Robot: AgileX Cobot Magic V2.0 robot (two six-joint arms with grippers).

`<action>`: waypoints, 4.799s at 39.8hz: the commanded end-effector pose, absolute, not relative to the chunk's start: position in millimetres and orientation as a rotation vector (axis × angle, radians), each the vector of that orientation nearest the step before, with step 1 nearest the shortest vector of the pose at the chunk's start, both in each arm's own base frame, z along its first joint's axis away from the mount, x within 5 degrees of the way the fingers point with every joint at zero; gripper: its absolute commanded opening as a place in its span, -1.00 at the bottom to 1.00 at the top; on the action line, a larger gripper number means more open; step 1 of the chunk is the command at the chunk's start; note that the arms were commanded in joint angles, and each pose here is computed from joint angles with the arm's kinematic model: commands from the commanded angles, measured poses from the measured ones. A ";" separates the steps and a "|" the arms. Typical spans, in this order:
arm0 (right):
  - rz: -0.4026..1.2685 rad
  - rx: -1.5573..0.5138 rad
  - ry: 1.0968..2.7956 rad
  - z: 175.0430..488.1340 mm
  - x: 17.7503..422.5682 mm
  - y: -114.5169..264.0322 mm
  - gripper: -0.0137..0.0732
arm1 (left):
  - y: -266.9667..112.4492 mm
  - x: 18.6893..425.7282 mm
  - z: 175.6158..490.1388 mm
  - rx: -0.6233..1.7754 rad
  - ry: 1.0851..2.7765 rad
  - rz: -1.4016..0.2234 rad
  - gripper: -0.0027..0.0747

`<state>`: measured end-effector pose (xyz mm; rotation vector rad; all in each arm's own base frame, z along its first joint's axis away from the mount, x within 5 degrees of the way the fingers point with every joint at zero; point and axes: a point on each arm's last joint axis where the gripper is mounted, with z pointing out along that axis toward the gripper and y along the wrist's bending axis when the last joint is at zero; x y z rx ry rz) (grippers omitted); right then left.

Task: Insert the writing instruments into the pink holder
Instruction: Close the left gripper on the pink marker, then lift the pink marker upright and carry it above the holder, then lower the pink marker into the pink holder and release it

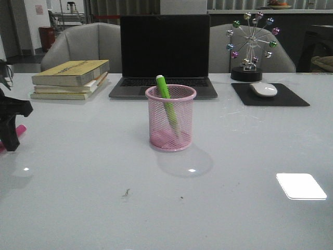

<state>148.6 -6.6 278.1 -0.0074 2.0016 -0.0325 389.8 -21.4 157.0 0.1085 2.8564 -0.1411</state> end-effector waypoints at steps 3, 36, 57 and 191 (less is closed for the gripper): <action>-0.067 -0.007 1.888 295.6 151.4 -9.0 0.13 | -21.8 396.2 174.4 0.099 2.787 -0.143 0.02; -0.067 -0.007 1.888 295.6 151.4 -9.0 0.13 | -21.1 390.8 160.3 0.158 2.933 -0.122 -0.68; -0.067 -0.007 1.888 295.6 151.4 -9.0 0.13 | -88.6 396.8 349.0 0.275 2.176 -0.209 -0.68; -0.067 -0.007 1.888 295.6 151.4 -9.0 0.13 | -128.2 309.0 364.0 0.200 1.503 -0.371 -0.04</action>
